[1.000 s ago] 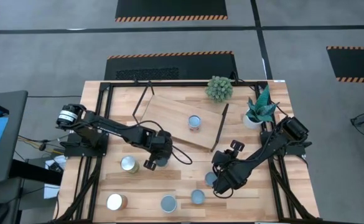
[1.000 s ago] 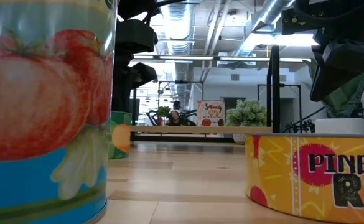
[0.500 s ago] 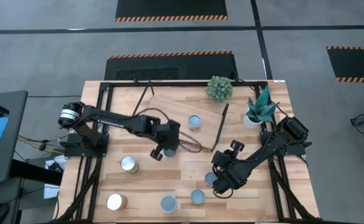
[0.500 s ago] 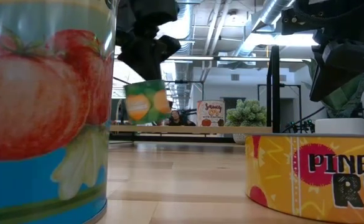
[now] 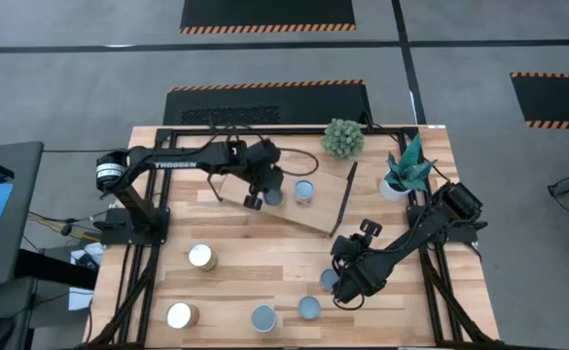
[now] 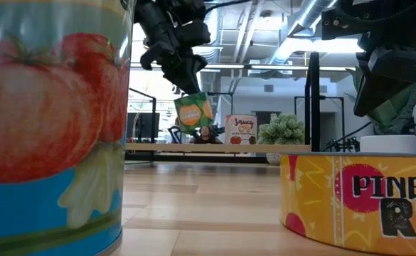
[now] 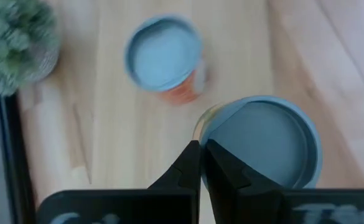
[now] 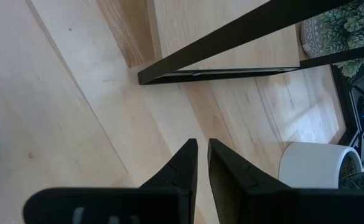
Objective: Pick and place cans onto a shelf
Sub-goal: Put the canned peaches on the shelf, then put the canned pears on the shelf, then put thhe canned beans on the shelf
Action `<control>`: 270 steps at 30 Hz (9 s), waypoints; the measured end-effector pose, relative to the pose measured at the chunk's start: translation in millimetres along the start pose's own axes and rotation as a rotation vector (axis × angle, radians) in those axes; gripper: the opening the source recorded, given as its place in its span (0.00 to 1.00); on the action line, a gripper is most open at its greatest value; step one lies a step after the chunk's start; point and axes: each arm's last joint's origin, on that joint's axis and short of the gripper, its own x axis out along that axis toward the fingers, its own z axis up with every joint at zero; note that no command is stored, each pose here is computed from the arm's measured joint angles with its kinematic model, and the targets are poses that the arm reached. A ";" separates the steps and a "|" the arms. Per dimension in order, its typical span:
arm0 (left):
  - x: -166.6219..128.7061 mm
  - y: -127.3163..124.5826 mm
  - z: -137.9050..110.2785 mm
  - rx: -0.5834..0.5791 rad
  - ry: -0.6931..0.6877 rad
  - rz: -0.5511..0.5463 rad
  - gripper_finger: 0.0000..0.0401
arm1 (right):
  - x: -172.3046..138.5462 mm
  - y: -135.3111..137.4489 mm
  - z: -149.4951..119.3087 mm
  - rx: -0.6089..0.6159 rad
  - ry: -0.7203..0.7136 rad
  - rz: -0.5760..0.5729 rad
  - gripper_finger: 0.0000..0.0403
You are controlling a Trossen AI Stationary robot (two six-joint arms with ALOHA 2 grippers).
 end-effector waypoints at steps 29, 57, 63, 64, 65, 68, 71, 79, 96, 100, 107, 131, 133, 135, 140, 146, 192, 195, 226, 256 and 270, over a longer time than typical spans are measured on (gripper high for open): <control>26.0 17.5 -0.9 -0.152 0.065 0.069 0.18 | -0.3 2.0 0.3 0.009 -0.009 0.015 0.15; -92.6 -109.6 -16.7 -0.441 0.523 -0.445 0.19 | -10.3 9.9 -10.8 0.051 -0.041 0.049 0.15; -102.2 -153.3 -54.3 -0.573 0.371 -0.241 0.16 | -8.2 8.7 -8.3 0.066 -0.034 0.046 0.15; -101.9 -158.4 -61.3 -0.597 0.349 -0.211 0.16 | -7.7 8.6 -7.6 0.071 -0.033 0.047 0.15; -100.9 -163.3 -67.7 -0.618 0.326 -0.187 0.16 | -7.4 8.6 -7.0 0.075 -0.034 0.049 0.15; -94.5 -175.7 -87.6 -0.687 0.324 -0.164 0.16 | -5.3 7.6 -4.4 0.086 -0.027 0.048 0.15; -89.2 -183.5 -99.8 -0.713 0.341 -0.164 0.16 | -3.3 6.3 -2.0 0.094 -0.020 0.044 0.15; -86.0 -186.5 -103.0 -0.700 0.348 -0.200 0.16 | 0.9 3.8 2.2 0.110 0.012 0.046 0.15; -94.4 -185.4 -91.5 -0.647 0.290 -0.262 0.16 | 3.2 2.3 4.8 0.119 0.018 0.041 0.15; -91.5 -190.4 -90.4 -0.626 0.315 -0.258 0.16 | 3.2 2.3 4.8 0.119 0.018 0.041 0.15; -79.7 -198.3 -87.1 -0.597 0.376 -0.250 0.16 | 3.2 2.2 4.8 0.119 0.017 0.041 0.15; -81.3 -172.5 -64.7 -0.353 0.222 -0.053 0.00 | 3.2 1.9 4.7 0.108 0.016 0.036 0.15; -85.5 -163.5 -59.3 -0.326 0.191 -0.028 0.00 | 3.2 1.9 4.7 0.108 0.016 0.037 0.15; -88.6 -153.9 -55.7 -0.294 0.169 -0.008 0.00 | 3.2 1.9 4.7 0.108 0.016 0.037 0.15; -94.6 -119.8 -49.5 -0.200 0.127 0.056 0.00 | 3.2 1.9 4.7 0.108 0.016 0.037 0.15; -98.8 -63.0 -47.0 -0.183 0.108 0.060 0.00 | 3.2 2.0 4.8 0.109 0.015 0.038 0.15; -87.6 86.0 -14.7 -0.491 0.274 -0.318 0.21 | 2.5 3.5 4.6 0.122 0.014 0.051 0.15; -111.0 57.2 4.7 -0.457 0.159 -0.441 0.21 | 2.5 3.6 4.6 0.123 0.014 0.051 0.15; -117.7 -227.7 -67.5 -0.706 0.405 -0.443 0.20 | -2.6 9.1 0.4 0.120 -0.011 0.083 0.15; -108.9 -331.2 -72.5 -0.598 0.340 -0.307 0.20 | 15.3 -1.7 21.2 0.200 0.029 0.065 0.15; -115.9 -333.5 -58.1 -0.636 0.275 -0.354 0.20 | 17.6 -2.9 23.9 0.170 0.031 0.066 0.15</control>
